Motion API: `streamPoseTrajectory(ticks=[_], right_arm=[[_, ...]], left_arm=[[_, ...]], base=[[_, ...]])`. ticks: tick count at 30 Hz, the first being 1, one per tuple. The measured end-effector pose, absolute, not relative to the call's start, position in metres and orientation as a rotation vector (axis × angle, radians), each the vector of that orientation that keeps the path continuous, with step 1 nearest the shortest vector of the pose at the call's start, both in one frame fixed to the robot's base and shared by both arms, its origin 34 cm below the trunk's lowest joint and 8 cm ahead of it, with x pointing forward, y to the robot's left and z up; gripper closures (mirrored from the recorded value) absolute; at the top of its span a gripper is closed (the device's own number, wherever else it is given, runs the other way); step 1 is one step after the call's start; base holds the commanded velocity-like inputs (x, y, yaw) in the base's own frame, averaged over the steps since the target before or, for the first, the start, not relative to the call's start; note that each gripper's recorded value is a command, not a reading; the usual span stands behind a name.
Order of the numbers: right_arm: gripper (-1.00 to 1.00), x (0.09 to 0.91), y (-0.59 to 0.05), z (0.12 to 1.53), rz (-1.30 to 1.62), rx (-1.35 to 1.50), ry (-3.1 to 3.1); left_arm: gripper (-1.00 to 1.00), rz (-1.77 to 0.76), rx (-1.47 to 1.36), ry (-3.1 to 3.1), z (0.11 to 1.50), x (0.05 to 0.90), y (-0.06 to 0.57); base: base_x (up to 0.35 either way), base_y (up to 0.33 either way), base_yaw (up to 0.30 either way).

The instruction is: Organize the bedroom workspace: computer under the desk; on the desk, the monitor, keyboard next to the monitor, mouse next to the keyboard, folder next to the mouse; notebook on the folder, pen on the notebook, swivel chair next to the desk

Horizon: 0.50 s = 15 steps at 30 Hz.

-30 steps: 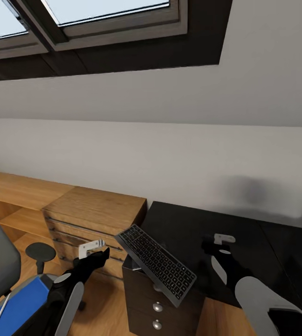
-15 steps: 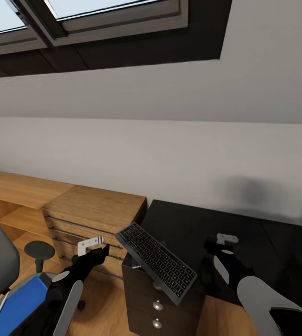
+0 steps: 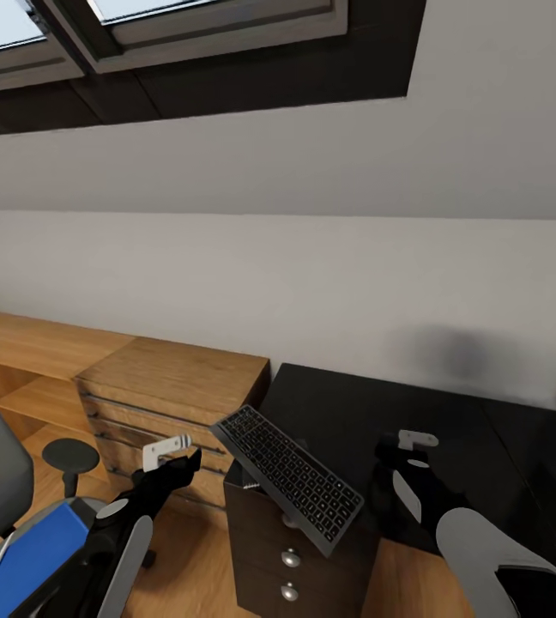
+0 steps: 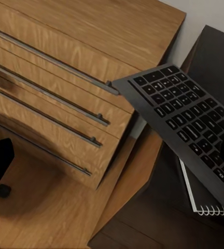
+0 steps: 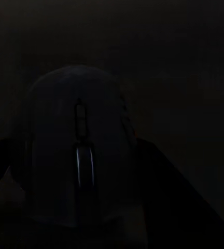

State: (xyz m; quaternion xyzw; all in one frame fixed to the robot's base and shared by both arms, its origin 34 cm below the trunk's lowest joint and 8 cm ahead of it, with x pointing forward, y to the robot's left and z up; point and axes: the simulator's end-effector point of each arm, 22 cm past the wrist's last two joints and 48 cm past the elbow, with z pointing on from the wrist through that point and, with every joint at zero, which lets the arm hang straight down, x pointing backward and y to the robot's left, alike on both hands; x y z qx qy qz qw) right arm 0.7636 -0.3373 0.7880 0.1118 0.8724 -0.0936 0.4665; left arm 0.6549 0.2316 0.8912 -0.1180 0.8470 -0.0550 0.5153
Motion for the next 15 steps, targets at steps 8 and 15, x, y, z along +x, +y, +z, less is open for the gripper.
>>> streamPoseTrajectory(ticks=[8, 15], right_arm=[[1.0, 0.764, -0.337, 0.777, -0.23, 0.274, 2.141], [1.0, 0.765, -0.334, 0.778, -0.229, 0.262, 2.14]], left_arm=[[-1.0, -0.131, -0.284, 2.035, 0.88, 0.655, 0.232], [-1.0, -0.122, -0.283, 2.041, 0.877, 0.654, 0.233]], base=[[0.0, 0.0, 0.0], [0.0, 0.0, 0.0]])
